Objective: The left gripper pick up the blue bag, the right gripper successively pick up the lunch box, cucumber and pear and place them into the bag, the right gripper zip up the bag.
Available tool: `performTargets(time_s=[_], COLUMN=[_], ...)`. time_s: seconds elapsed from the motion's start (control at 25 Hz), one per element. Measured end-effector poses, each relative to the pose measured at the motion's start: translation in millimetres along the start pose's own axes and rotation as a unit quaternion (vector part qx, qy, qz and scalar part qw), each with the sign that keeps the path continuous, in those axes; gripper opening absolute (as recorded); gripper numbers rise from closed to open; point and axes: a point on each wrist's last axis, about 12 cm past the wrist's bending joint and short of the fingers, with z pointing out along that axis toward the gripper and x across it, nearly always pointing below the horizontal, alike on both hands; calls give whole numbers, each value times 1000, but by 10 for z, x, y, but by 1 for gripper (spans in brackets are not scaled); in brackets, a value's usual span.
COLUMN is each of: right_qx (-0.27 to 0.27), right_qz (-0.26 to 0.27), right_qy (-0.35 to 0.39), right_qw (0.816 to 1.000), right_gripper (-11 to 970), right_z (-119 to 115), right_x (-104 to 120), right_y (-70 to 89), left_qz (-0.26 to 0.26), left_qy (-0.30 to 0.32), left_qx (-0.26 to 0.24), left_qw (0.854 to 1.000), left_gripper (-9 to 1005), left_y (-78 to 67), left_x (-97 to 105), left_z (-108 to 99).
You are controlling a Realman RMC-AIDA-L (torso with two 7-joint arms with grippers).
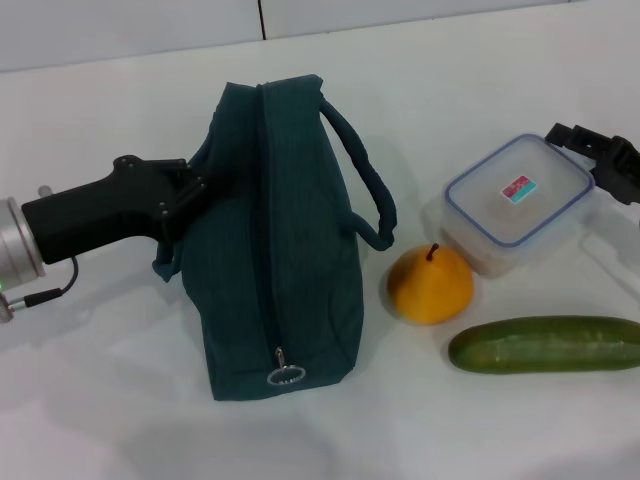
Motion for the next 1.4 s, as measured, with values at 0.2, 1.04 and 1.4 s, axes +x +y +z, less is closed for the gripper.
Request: performTargets(time_s=[0.2,1.04,1.4], right_qx=[-19,-38,-49], right_qz=[2,1,-42], right_qy=[10,15,1], right_qw=[1000,999,998], right_gripper=[531,434,213], right_z=[37,74,49], right_x=[12,84,70], right_y=[61,116,133], left_qz=[1,1,6], left_qy=[0,-3,-15], left_qx=[-1,-2,8], left_qw=[1000,1000,1000], left_gripper=[47,47,47], left_y=[-1,-1,-35], left_x=[8,7,6], left_z=[-7,-8,55])
